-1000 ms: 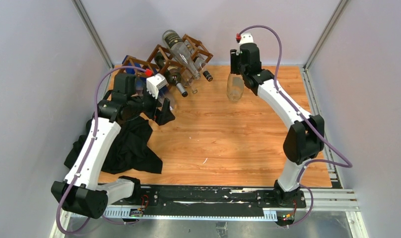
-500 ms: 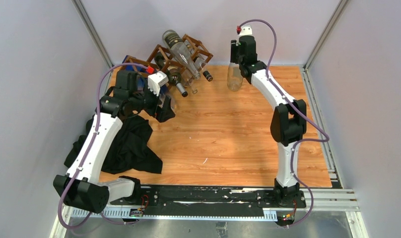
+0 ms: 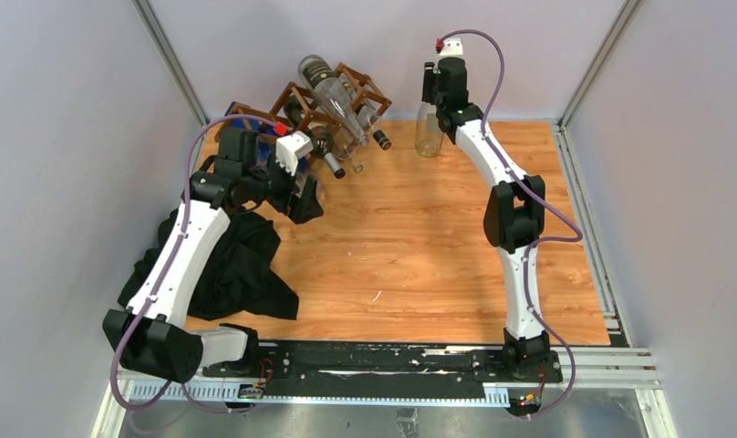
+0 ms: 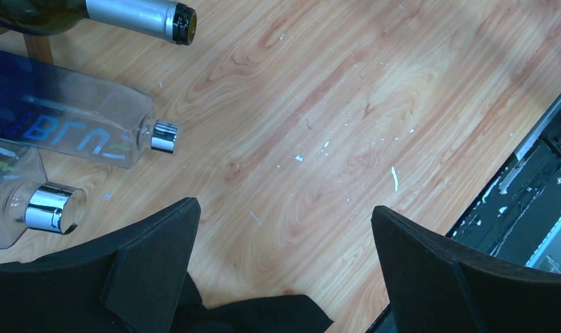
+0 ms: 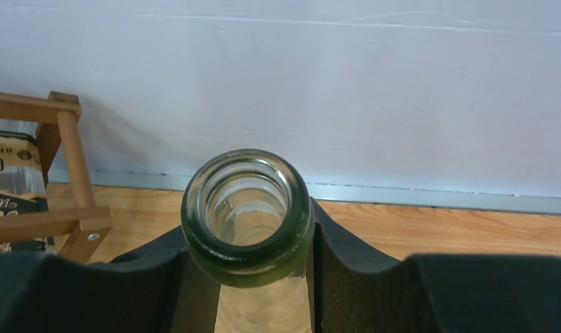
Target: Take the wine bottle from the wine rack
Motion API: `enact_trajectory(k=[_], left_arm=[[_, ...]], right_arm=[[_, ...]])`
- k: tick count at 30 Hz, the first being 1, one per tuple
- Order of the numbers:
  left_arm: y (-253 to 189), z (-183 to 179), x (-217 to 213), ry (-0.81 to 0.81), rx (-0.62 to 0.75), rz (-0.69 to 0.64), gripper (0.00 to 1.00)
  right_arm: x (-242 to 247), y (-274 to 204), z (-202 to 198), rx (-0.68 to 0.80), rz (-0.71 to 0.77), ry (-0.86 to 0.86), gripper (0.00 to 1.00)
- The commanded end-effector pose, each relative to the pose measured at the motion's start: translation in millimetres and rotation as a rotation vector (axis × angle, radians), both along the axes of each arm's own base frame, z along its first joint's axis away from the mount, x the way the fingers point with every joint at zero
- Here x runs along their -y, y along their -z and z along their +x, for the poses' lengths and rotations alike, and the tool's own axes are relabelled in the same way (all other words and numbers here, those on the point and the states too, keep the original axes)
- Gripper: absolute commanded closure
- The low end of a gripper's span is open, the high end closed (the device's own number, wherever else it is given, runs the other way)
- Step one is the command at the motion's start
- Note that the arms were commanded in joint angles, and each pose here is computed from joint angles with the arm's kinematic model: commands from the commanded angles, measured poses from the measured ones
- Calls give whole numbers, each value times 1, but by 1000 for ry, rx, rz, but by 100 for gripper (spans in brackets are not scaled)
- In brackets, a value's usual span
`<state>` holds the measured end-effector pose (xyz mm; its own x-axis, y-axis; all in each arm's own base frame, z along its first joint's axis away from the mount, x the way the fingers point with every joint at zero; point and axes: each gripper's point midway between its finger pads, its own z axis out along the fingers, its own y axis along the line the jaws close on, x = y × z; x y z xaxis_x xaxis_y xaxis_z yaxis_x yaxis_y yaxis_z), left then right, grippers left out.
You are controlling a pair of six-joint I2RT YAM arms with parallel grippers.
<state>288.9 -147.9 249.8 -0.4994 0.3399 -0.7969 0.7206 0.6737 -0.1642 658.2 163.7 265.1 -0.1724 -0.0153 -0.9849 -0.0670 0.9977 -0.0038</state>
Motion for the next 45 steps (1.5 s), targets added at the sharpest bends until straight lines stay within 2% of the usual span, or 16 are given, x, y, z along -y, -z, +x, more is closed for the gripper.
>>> enact_trajectory(k=[1,3,4,5,6,9,10,11,18,26,30,38,42,45], left_arm=[[-14,2,0,5,27,-9,0],[-14,3,-1,-3,28,-6,0],[-15,3,-1,-5,32,-5,0],[-17,2,-2,-5,36,-6,0],[-18,1,-2,-6,40,-7,0],[-22,-1,-2,-8,53,-10,0],[-24,-1,-3,-10,60,-9,0],[-26,-1,-4,-14,68,-7,0],[-44,-5,-10,-44,108,-21,0],[-77,0,-34,-118,136,-75,0],[-85,5,-53,-177,143,-85,0],[-80,-3,-73,-245,107,-78,0],[-77,-17,-76,-244,138,-44,0],[-78,-25,-75,-226,159,-39,0]], right_arm=[[10,-79,13,217,87,23,100],[7,-76,13,209,89,10,98],[6,-76,13,206,92,1,92],[4,-76,11,203,95,-7,81],[4,-73,10,191,97,-13,60],[5,-74,4,172,104,-13,28],[5,-78,1,173,108,-14,19],[6,-80,-3,168,111,-15,14],[11,-108,-39,146,135,-38,9],[15,-160,-119,135,214,-108,6],[-11,-171,-158,76,239,-229,6],[-125,-128,-210,-171,229,-590,5],[-170,-80,-210,-323,224,-699,5],[-183,-59,-203,-372,233,-724,5]])
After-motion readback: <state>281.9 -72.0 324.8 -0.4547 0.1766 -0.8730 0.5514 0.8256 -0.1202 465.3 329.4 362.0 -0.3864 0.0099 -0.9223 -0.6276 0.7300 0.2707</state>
